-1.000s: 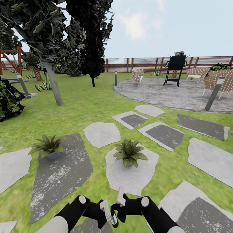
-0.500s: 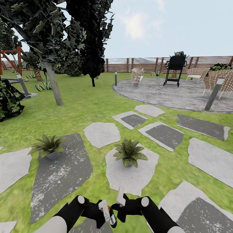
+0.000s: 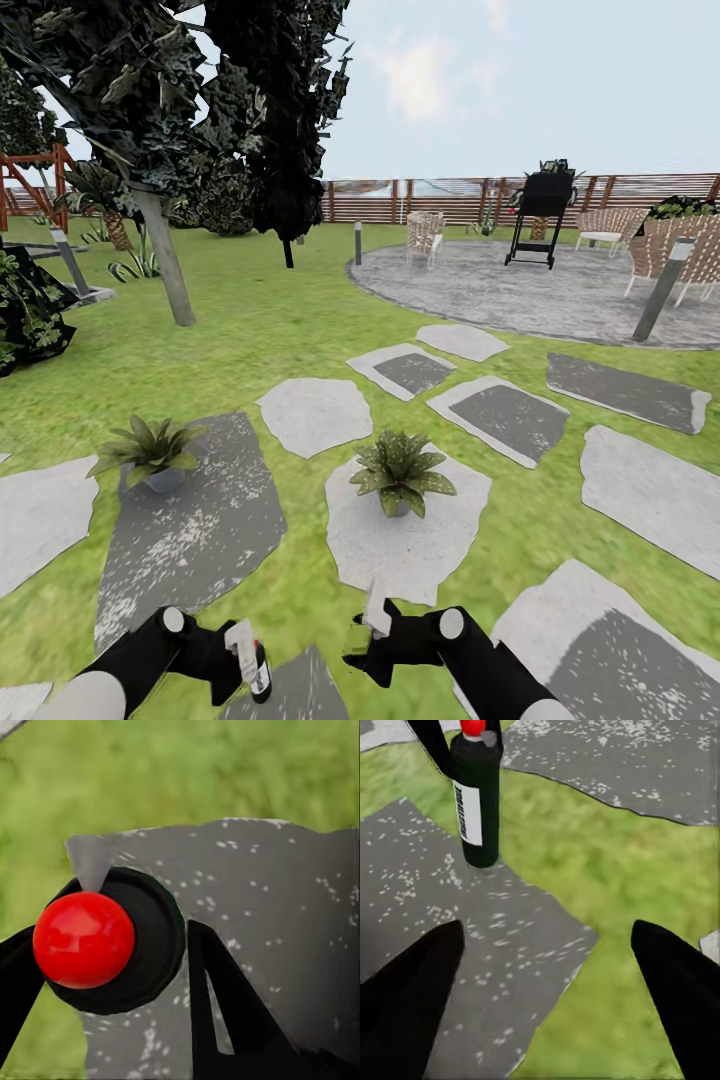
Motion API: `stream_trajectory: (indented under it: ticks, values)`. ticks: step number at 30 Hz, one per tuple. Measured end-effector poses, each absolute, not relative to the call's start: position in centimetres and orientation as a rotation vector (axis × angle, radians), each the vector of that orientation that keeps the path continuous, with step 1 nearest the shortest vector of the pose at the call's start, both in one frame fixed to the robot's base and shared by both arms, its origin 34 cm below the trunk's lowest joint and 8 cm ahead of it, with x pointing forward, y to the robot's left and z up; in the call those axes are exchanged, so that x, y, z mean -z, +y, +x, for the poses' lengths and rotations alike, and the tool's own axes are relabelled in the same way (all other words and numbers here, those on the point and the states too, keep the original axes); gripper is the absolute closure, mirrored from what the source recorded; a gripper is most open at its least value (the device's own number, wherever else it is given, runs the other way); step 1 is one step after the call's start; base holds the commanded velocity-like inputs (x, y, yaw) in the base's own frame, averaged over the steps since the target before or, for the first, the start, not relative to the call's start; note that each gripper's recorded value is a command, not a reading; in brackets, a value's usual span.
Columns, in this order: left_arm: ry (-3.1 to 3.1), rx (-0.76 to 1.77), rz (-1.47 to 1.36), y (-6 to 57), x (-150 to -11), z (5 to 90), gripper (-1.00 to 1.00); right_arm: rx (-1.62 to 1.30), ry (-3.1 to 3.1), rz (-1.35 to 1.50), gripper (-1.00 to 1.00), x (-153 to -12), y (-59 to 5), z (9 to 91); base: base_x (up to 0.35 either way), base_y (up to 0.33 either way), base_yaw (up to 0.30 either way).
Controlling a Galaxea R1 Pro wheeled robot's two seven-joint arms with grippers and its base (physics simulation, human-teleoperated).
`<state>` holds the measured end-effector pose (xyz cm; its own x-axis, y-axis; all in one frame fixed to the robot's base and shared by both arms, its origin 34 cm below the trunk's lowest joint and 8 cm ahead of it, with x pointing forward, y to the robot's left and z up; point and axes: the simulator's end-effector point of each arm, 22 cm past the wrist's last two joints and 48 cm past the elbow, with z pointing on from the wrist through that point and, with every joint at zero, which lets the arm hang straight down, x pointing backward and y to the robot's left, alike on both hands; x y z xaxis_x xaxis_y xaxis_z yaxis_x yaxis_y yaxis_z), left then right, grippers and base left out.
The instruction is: Pick up the pesticide atomizer in the garden and spray insectifuge to fully cover both potted plants in the garden.
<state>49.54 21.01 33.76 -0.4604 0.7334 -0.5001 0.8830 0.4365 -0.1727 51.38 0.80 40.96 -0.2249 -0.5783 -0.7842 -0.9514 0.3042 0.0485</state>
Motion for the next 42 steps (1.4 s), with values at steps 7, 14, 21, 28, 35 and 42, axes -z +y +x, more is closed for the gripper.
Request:
stream_trajectory:
  ticks: [7,14,21,28,35,42]
  values:
    - [2.4,0.425,1.21,24.7,-32.2,50.2,1.0,-0.62,2.044,-1.286,-1.0,-37.0,-3.7,51.1,0.0,0.0,0.0]
    - [2.476,0.393,0.699,25.5,-30.5,50.1,1.0,-0.243,2.33,-0.767,-1.0,-30.4,-15.8,51.8,0.0,0.0,0.0]
    - [2.494,0.187,0.228,30.6,-28.5,48.6,1.0,0.036,2.279,-0.509,-1.0,-29.7,-21.8,50.4,0.0,0.0,0.0]
    - [2.522,0.142,0.101,32.1,-27.7,46.9,1.0,0.012,2.298,-0.496,-1.0,-28.5,-21.2,47.1,0.0,0.0,0.014]
    - [2.503,0.147,-0.031,31.9,-27.8,47.4,1.0,0.005,2.302,-0.488,-1.0,-28.4,-20.8,46.8,0.0,0.0,0.238]
    - [2.506,0.174,-0.041,31.4,-27.5,46.3,1.0,0.005,2.304,-0.488,-1.0,-28.3,-20.9,46.8,0.082,0.037,0.275]
